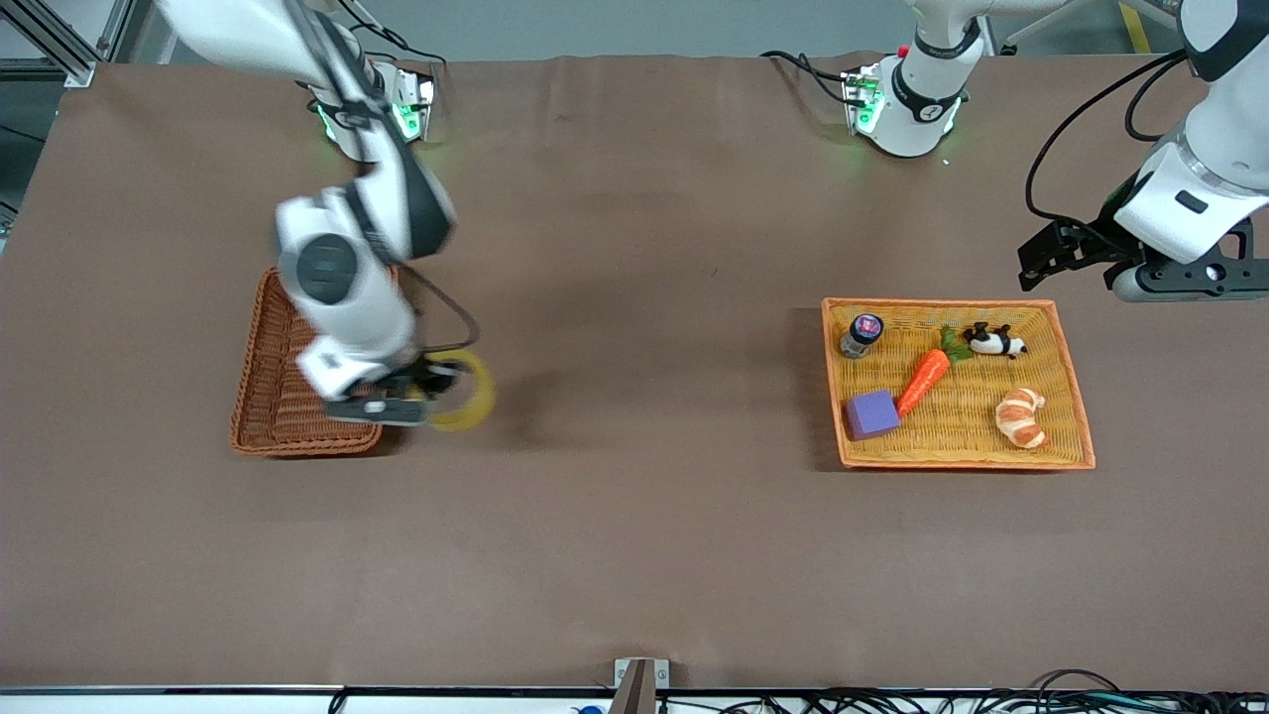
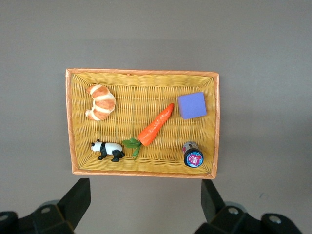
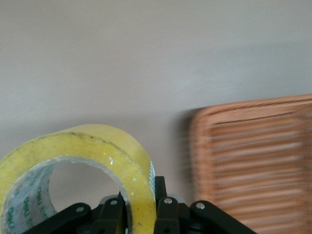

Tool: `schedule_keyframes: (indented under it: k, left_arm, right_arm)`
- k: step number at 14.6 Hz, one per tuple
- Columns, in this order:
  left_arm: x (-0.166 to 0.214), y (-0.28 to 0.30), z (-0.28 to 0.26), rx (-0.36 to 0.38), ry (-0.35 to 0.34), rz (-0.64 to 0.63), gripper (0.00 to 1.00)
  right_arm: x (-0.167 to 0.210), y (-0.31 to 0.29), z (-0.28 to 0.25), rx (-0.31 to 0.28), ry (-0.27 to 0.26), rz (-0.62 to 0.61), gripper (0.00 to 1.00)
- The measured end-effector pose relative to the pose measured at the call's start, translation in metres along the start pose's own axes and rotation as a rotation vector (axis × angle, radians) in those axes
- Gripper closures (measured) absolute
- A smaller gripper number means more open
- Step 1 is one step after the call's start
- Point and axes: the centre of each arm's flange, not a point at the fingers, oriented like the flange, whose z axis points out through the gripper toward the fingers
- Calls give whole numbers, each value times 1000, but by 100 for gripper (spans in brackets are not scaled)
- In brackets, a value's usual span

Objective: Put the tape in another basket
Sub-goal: 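Lower the tape roll into the wicker basket with the right gripper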

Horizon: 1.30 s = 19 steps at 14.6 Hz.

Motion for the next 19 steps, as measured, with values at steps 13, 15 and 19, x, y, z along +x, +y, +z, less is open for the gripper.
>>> schedule_keyframes:
  k: [13,15,19]
  left_arm:
    - [11,3,12,-35,13,-11,0]
    - [12,3,14,-35,11,-13,0]
    - [14,3,17,-35,8,-13,0]
  right_arm:
    - [-86,189,92,21,6,-114,78]
    - [-92,187,99,24,21,-117,78]
    - [-95,193,109,23,26,-108,78]
